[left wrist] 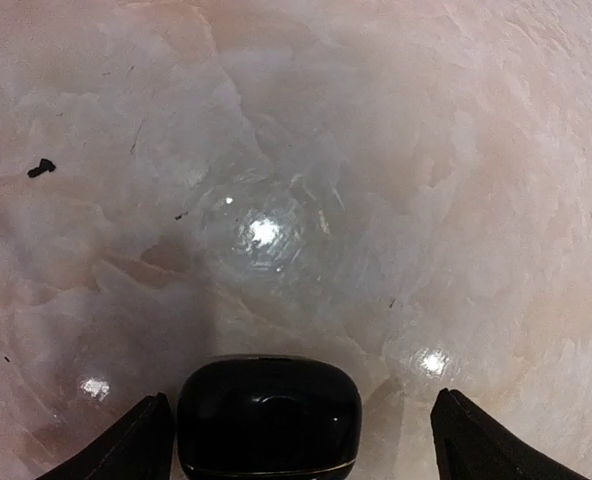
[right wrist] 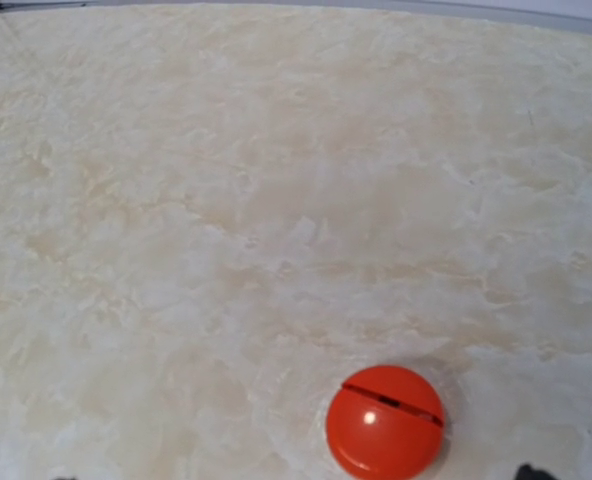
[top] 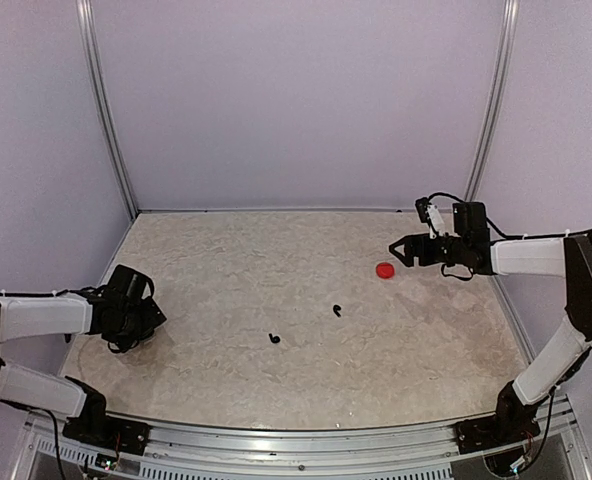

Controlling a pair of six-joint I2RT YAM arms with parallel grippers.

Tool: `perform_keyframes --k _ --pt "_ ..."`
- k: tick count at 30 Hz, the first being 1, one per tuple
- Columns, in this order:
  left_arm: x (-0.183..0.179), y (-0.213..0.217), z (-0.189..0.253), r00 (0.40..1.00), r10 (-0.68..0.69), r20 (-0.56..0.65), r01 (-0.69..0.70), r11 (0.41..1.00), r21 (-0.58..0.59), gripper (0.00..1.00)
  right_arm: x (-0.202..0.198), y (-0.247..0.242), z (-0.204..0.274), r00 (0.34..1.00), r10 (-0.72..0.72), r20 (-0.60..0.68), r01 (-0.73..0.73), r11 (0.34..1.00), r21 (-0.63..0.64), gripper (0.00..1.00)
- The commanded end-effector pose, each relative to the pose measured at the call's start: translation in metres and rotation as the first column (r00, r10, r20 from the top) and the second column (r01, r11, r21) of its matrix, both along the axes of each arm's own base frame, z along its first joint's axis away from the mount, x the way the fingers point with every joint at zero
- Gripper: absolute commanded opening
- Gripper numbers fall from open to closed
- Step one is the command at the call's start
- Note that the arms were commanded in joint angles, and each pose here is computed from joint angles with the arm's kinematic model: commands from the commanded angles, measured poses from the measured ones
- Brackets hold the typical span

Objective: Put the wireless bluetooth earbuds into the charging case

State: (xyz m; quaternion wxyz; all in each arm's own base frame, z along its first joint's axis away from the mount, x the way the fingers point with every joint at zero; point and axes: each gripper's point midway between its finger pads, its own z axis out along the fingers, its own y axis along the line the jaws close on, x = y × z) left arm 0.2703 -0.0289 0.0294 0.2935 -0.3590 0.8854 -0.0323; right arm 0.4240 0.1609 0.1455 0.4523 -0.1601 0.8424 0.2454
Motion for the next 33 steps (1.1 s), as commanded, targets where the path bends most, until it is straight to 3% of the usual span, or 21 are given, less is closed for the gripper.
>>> perform_keyframes --k 1,13,20,23,27,33 --pt "0.008 -0.008 -0.007 0.997 -0.072 0.03 0.073 0.997 -0.021 0.87 -0.006 0.006 0.014 0.998 0.03 0.047 -0.031 0.999 0.011 0.95" --pt "0.012 -0.014 -0.022 0.985 -0.173 -0.014 0.173 0.985 0.016 0.55 -0.006 0.007 0.016 0.998 0.034 0.055 -0.035 0.999 0.021 0.97" --pt "0.025 -0.053 -0.027 0.937 -0.348 -0.04 0.348 0.937 0.001 0.47 -0.007 0.007 0.017 0.998 0.035 0.057 -0.037 0.999 0.024 0.97" --pt "0.026 -0.094 -0.029 0.851 -0.516 -0.1 0.52 0.854 0.025 0.47 -0.009 0.008 0.02 0.997 0.041 0.06 -0.043 0.999 0.03 0.97" --pt "0.009 -0.159 -0.033 0.662 -0.729 -0.173 0.744 0.667 0.037 0.47 -0.013 0.01 0.023 0.997 0.055 0.061 -0.058 0.997 0.043 0.97" --pt "-0.043 -0.217 -0.044 0.39 -0.891 -0.231 0.913 0.408 -0.03 0.47 -0.025 0.014 0.031 0.994 0.082 0.069 -0.087 0.993 0.082 0.97"
